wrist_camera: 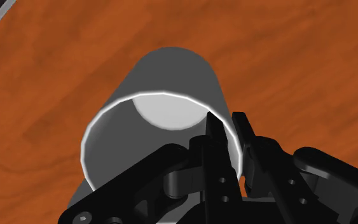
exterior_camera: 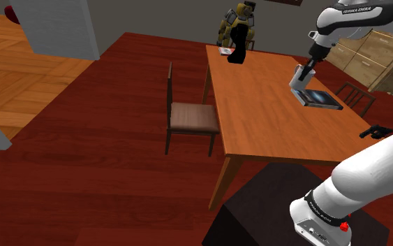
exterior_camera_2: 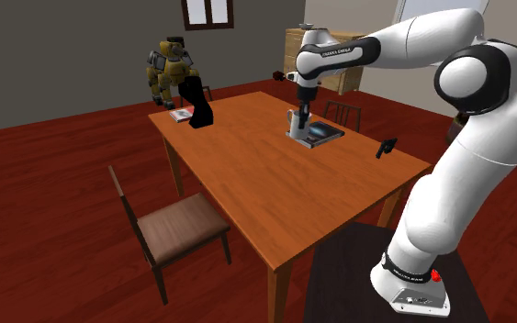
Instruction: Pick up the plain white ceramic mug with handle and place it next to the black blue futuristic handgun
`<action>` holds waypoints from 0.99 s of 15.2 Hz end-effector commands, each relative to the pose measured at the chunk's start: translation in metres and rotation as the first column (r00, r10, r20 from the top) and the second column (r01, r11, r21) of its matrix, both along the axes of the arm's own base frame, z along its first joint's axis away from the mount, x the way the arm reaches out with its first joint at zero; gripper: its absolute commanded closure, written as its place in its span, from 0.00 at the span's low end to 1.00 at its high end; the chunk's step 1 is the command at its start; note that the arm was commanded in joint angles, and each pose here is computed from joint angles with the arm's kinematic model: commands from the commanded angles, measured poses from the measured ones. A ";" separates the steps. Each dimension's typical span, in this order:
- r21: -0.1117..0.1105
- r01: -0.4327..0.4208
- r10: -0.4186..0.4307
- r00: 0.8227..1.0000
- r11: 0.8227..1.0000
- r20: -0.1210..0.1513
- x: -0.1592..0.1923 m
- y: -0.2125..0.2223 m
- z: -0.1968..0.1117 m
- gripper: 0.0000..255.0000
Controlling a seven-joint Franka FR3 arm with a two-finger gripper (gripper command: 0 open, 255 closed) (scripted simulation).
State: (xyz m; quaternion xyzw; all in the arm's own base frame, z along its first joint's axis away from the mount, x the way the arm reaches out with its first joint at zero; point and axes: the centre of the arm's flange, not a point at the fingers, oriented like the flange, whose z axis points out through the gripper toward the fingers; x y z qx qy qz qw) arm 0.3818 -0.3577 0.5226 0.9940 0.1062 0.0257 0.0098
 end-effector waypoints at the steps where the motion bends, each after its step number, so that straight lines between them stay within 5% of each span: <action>1: 0.000 -0.001 0.001 1.000 1.000 0.000 -0.018 -0.016 0.002 1.00; 15: 0.000 -0.001 0.001 1.000 1.000 0.000 -0.161 -0.132 0.003 1.00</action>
